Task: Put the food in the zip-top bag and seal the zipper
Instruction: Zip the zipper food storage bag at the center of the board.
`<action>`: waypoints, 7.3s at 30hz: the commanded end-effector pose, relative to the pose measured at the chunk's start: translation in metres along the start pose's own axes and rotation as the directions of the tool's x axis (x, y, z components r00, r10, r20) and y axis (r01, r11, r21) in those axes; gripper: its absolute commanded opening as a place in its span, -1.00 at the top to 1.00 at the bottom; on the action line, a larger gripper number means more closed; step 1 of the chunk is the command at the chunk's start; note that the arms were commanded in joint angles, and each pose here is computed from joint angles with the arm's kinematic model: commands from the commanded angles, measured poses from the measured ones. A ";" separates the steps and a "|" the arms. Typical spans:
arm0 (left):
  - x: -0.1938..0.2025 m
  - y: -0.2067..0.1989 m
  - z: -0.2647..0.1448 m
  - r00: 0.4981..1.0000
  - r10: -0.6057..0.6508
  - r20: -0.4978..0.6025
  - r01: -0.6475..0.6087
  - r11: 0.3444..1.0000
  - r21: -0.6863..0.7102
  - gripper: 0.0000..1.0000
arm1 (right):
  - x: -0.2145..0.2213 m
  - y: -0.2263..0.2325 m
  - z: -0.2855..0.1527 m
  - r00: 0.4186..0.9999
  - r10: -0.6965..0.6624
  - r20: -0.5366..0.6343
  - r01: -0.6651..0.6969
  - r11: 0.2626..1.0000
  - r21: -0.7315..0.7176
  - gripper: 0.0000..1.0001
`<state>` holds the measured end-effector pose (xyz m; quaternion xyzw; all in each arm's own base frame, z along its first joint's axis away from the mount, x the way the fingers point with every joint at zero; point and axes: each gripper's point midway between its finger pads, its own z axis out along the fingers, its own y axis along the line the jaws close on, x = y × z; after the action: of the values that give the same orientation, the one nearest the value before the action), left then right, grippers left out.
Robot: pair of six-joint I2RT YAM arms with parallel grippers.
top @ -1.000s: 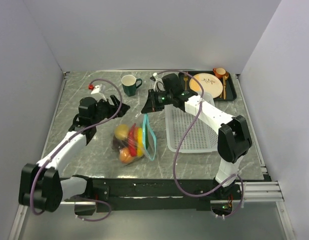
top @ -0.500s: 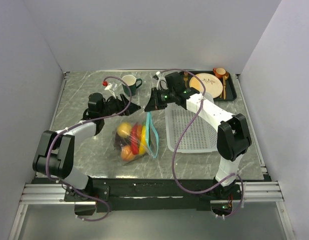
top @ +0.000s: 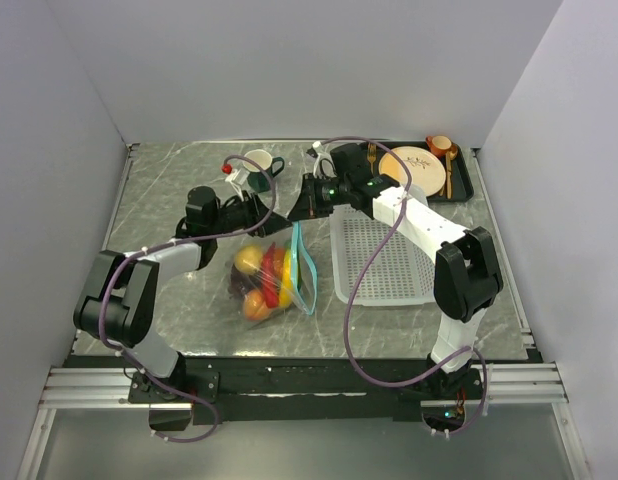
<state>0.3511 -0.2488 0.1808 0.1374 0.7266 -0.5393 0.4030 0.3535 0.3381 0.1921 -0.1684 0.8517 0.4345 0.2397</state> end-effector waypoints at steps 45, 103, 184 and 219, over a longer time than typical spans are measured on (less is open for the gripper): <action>-0.016 -0.024 0.003 0.998 0.061 0.027 -0.062 0.998 0.027 0.99 | -0.036 0.000 -0.026 0.987 0.006 0.159 -0.004 1.000 -0.013 0.25; -0.024 -0.030 0.003 0.997 0.063 0.037 -0.064 0.998 0.028 0.99 | -0.015 -0.014 -0.010 0.996 0.038 0.079 -0.037 0.999 -0.020 0.24; -0.011 -0.019 0.019 1.000 0.010 -0.001 -0.010 0.991 0.134 0.07 | -0.033 0.014 -0.040 0.983 -0.031 0.182 0.045 0.996 -0.075 0.85; -0.062 -0.012 0.020 0.986 -0.016 0.167 0.025 0.998 -0.057 0.99 | 0.012 -0.005 -0.033 0.994 -0.012 0.105 0.009 0.999 0.033 0.75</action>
<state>0.3607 -0.2729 0.1840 0.0889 0.7343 -0.5660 0.3640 0.3555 0.3083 0.1887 -0.1280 0.8483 0.4227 0.2920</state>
